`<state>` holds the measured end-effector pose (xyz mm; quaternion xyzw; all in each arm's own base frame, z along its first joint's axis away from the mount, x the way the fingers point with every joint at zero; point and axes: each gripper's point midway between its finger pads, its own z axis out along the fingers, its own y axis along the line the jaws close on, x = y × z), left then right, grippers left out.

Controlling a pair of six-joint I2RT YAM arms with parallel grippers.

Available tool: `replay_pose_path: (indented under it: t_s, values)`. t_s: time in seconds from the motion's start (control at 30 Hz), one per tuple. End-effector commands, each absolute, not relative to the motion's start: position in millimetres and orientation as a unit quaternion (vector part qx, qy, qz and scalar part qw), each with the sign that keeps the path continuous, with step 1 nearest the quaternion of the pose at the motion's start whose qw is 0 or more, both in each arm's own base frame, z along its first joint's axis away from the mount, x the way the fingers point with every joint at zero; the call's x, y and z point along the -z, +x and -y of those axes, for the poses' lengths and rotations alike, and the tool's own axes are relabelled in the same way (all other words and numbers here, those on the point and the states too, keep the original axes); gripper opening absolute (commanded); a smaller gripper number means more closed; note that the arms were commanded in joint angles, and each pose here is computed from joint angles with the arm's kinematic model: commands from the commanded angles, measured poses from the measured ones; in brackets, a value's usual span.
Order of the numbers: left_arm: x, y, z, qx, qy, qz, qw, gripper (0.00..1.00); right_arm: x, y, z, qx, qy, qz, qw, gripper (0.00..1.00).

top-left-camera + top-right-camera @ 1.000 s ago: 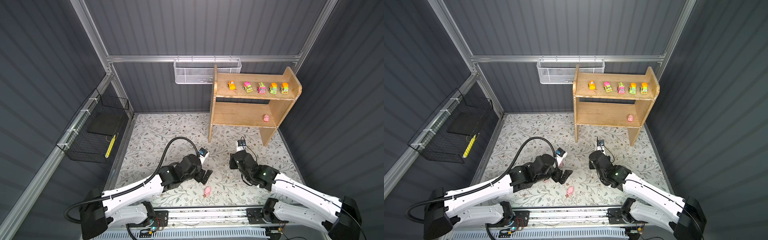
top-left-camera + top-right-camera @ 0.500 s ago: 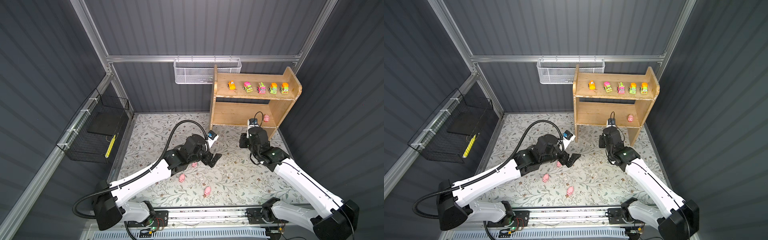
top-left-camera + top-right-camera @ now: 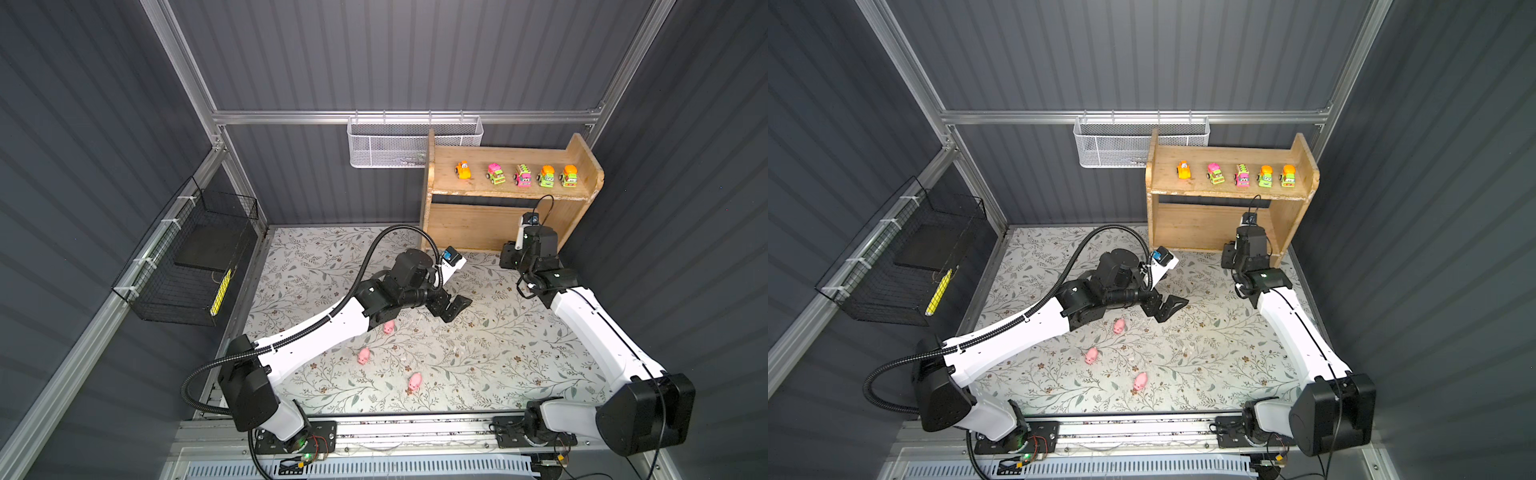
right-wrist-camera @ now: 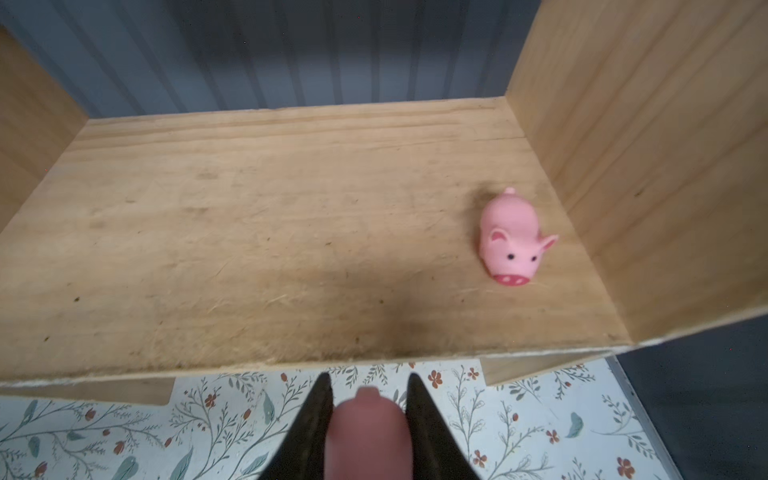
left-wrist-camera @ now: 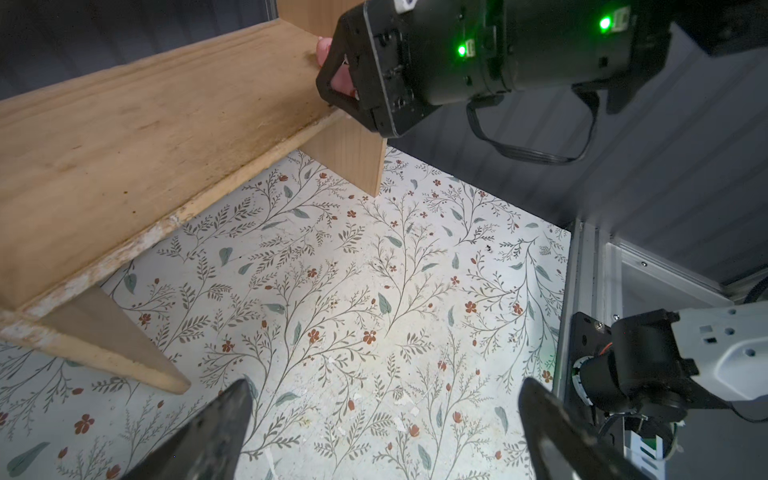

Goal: Place and organize the plastic toys onto the shelf
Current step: 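Lower the pig beside the first pig on the lower shelf and open the right gripper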

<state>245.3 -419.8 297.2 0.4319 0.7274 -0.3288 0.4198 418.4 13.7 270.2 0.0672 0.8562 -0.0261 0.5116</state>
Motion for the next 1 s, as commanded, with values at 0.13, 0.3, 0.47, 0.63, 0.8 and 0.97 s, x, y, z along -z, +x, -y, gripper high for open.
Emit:
replay_pose_path:
  t_s: [0.13, 0.3, 0.47, 0.63, 0.8, 0.97]
  values:
    - [-328.7, 244.0, 433.1, 0.356, 0.447, -0.694, 0.438, 1.00, -283.2, 444.1, 6.0, 0.012, 0.068, -0.846, 0.528, 0.30]
    - [-330.1, 245.6, 442.3, 0.364, 0.452, -0.690, 0.432, 1.00, -281.9, 456.4, 10.5, 0.007, 0.067, -0.847, 0.528, 0.30]
    - [-326.2, 249.0, 445.4, 0.357, 0.458, -0.691, 0.431, 1.00, -276.6, 467.7, 12.3, 0.007, 0.066, -0.849, 0.524, 0.30]
    - [-322.3, 252.2, 448.0, 0.350, 0.462, -0.692, 0.431, 1.00, -269.6, 477.9, 14.1, 0.010, 0.065, -0.853, 0.518, 0.31]
    - [-318.8, 254.2, 448.8, 0.342, 0.465, -0.693, 0.431, 1.00, -263.3, 483.6, 16.3, 0.011, 0.065, -0.856, 0.513, 0.31]
    - [-316.3, 255.5, 448.5, 0.336, 0.469, -0.693, 0.431, 1.00, -259.3, 487.3, 18.1, 0.008, 0.067, -0.858, 0.510, 0.32]
